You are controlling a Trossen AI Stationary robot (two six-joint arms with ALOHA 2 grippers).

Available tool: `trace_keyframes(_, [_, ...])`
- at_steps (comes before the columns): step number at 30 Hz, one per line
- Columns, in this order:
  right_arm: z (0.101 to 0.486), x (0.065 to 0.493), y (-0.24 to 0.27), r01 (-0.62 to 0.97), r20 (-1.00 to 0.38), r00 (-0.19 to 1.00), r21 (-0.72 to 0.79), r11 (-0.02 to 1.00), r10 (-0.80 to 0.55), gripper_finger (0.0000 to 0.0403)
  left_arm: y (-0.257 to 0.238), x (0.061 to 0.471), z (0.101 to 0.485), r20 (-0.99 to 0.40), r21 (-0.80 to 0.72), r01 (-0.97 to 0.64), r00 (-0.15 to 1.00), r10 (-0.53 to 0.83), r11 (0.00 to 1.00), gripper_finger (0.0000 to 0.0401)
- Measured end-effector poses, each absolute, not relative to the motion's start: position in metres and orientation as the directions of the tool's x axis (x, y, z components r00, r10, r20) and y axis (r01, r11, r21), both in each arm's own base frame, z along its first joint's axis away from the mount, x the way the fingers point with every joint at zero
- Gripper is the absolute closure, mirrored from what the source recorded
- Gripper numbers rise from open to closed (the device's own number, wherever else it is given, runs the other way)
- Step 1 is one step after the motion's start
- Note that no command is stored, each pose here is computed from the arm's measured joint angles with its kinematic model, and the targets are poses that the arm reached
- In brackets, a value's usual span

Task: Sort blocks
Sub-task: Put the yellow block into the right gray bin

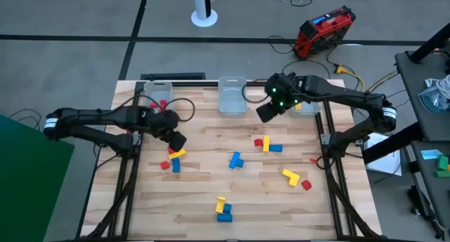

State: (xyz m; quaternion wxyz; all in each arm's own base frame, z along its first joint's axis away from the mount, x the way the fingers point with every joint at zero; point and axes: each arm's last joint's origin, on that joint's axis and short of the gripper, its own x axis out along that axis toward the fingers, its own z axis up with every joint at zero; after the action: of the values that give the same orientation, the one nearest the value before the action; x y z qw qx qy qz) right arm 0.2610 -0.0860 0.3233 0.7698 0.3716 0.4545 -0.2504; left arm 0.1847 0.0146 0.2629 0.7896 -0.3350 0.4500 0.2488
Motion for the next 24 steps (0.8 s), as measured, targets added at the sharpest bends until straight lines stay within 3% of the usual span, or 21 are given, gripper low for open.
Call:
trace_keyframes(3, [0.321, 0.261, -0.07, 0.714, -0.904, 0.426, 0.354, 0.604, 0.027, 0.039, 0.014, 0.186, 0.264, -0.868, -0.319, -0.689, 0.488, 0.091, 0.651, 0.0246])
trace_keyframes(7, [0.316, 0.259, -0.053, 0.78, -0.932, 0.358, 0.336, 0.528, 0.063, 0.039, 0.014, 0.188, 0.264, -0.861, -0.324, -0.687, 0.499, 0.098, 0.65, 0.0246])
trace_keyframes(17, [0.283, 0.252, -0.05, 0.903, -0.97, 0.241, 0.238, 0.357, 0.038, 0.0388, 0.015, 0.188, 0.265, -0.853, -0.312, -0.697, 0.505, 0.133, 0.646, 0.0246])
trace_keyframes(24, [0.259, 0.256, -0.051, 0.919, -0.97, 0.242, 0.239, 0.315, 0.029, 0.0322, 0.016, 0.188, 0.265, -0.85, -0.301, -0.707, 0.503, 0.156, 0.64, 0.0246])
